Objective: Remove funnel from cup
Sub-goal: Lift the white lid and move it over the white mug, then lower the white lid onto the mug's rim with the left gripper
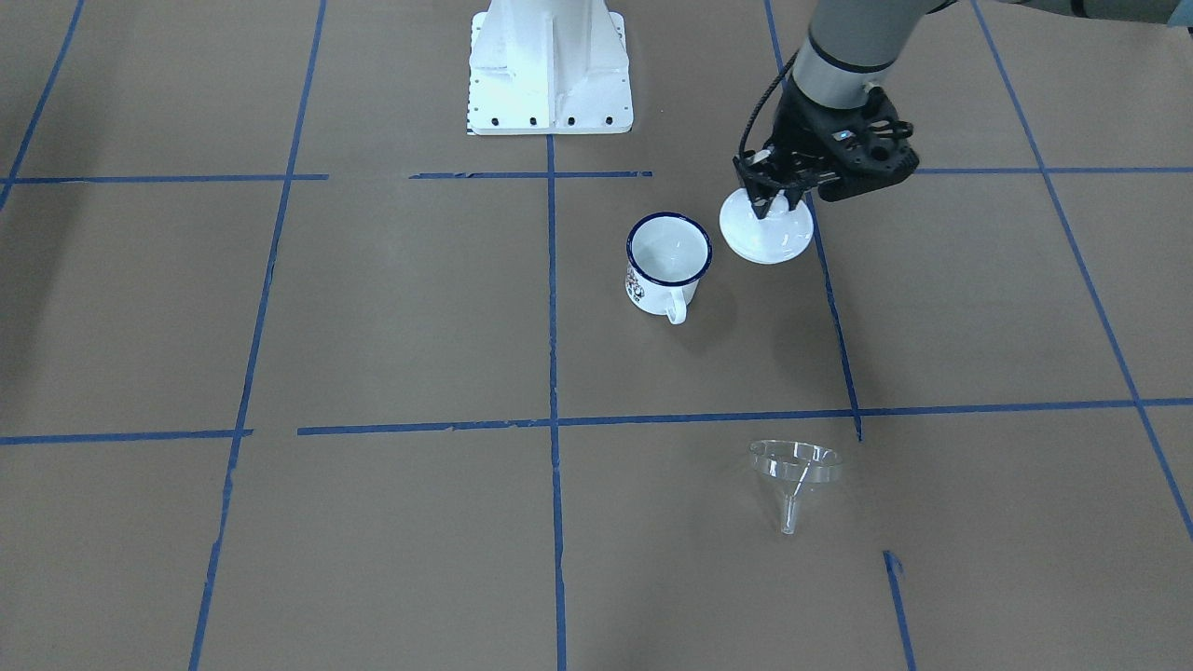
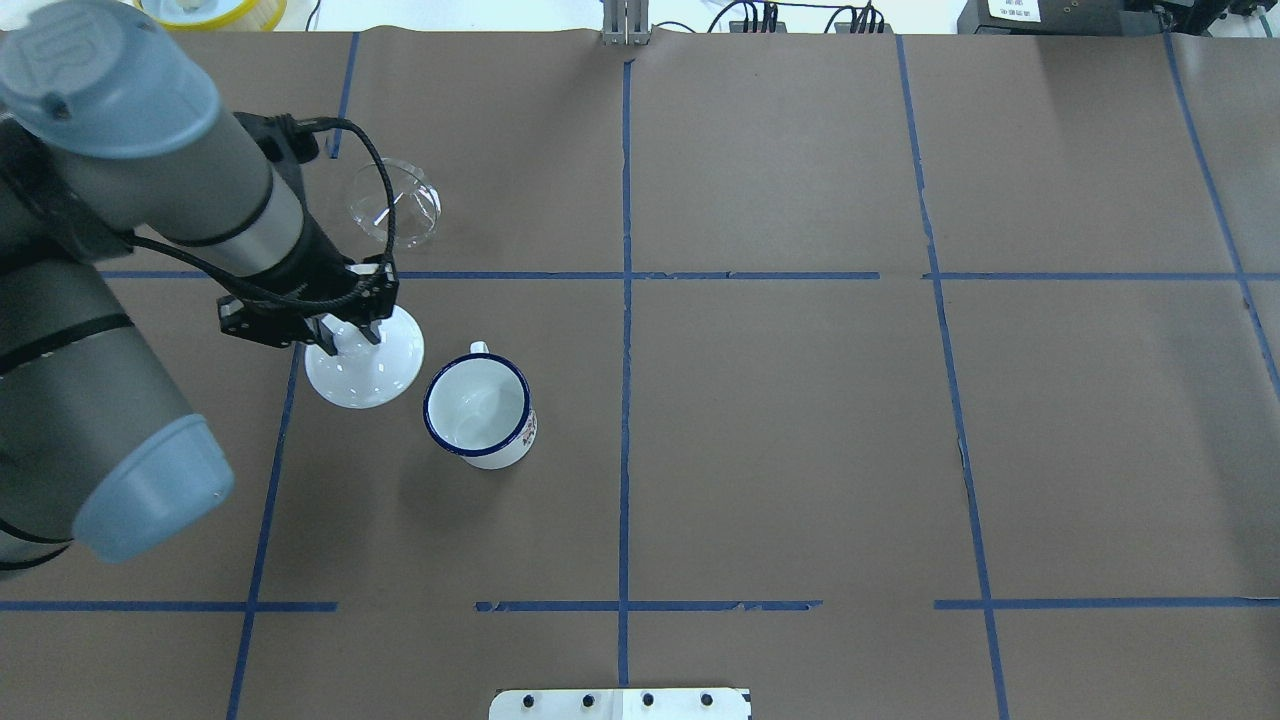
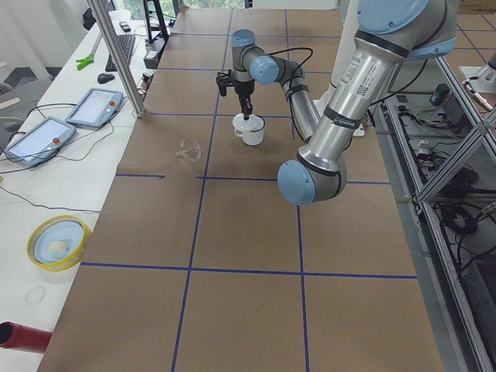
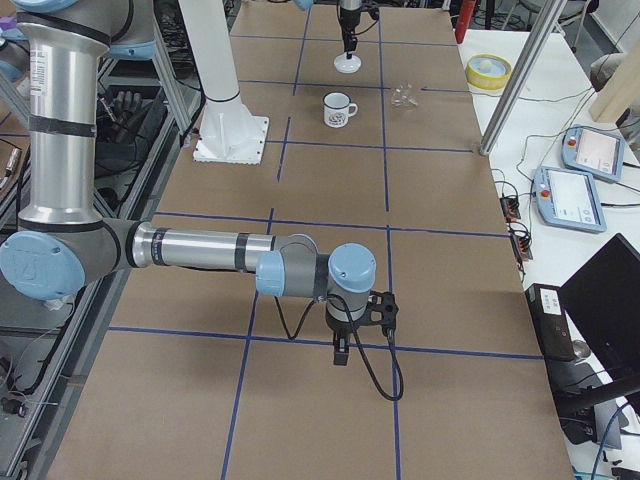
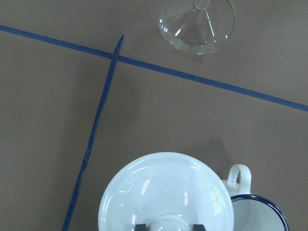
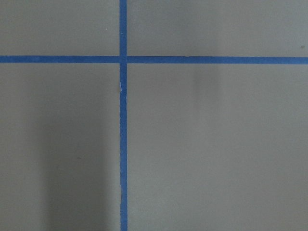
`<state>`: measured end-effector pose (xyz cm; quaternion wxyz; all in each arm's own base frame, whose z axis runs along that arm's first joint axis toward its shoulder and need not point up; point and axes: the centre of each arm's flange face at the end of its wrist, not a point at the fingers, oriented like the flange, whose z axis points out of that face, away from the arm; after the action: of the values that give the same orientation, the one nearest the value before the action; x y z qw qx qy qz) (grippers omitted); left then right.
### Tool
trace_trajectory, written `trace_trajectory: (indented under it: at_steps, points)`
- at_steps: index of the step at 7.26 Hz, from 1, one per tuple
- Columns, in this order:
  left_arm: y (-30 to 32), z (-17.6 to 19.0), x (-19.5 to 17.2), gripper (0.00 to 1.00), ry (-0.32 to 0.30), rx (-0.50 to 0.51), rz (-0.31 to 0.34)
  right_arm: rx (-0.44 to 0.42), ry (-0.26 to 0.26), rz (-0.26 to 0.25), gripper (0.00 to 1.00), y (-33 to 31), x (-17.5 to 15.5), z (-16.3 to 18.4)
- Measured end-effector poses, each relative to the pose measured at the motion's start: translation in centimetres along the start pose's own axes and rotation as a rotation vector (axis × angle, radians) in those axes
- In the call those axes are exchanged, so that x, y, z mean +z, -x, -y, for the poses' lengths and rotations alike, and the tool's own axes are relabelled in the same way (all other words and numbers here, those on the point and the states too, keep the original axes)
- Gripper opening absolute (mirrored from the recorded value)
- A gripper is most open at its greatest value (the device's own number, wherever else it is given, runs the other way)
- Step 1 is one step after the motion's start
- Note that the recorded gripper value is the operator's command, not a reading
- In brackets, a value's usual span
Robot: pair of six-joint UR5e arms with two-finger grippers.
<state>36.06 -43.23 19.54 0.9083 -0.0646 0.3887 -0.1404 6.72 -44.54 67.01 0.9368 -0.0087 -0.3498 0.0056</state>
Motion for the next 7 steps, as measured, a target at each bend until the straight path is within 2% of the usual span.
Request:
trace_trajectory:
  at_steps: [3, 5, 7]
  points:
    - [-5.3, -1.0, 3.2, 0.00, 0.034, 0.012, -0.022, 0.000, 0.000, 0.000, 1.00, 0.0, 0.0, 0.0]
    - [-6.0, -1.2, 5.3, 0.00, 0.048, 0.023, -0.016, 0.000, 0.000, 0.000, 1.00, 0.0, 0.0, 0.0]
    - [-6.0, -1.5, 5.7, 0.00, 0.053, 0.028, -0.015, 0.000, 0.000, 0.000, 1.00, 0.0, 0.0, 0.0]
